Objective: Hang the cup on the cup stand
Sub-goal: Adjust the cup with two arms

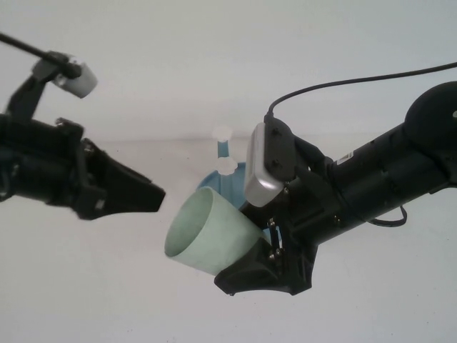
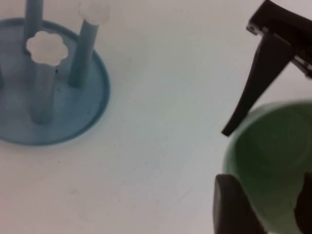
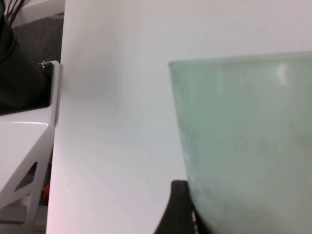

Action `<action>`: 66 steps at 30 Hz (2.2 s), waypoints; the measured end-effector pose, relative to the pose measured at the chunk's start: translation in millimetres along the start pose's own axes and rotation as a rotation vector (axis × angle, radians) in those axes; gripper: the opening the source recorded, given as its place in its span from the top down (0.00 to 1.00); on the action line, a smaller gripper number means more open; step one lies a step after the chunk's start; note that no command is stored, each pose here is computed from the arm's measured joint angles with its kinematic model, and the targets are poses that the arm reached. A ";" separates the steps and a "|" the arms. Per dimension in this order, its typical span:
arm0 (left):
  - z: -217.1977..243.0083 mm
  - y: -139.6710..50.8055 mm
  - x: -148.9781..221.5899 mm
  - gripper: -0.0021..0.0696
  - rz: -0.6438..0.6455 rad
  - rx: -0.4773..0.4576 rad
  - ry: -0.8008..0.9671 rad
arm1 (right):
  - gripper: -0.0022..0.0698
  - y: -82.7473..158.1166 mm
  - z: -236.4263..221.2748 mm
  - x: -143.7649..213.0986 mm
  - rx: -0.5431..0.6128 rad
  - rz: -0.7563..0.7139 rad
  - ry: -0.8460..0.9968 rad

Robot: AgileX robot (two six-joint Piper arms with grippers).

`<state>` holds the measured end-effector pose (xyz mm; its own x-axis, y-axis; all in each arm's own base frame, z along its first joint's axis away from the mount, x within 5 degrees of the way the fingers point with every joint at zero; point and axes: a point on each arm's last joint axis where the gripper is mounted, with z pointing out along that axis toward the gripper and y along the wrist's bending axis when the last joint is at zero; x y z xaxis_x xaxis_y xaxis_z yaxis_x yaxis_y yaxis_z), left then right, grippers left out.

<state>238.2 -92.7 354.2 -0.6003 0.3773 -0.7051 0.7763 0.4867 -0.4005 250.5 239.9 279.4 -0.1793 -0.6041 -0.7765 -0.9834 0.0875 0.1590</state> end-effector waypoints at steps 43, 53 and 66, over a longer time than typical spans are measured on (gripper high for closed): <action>35.3 -46.9 2.4 0.88 0.365 0.157 0.136 | 0.15 5.9 1.4 -7.9 -0.087 0.071 -0.095; 35.2 -47.0 2.8 0.94 0.363 0.159 0.140 | 0.11 5.8 1.4 -7.9 -0.085 0.064 -0.096; 27.6 -46.1 0.9 0.94 0.421 0.035 0.122 | 0.00 2.1 -12.2 -16.0 -0.054 0.076 0.054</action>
<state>207.2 -136.5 355.8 -0.2468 0.6283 -0.7377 0.9630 0.2443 -0.1141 251.7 240.1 299.7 -0.2503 -0.6394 -0.7270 -0.9638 0.0930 0.2500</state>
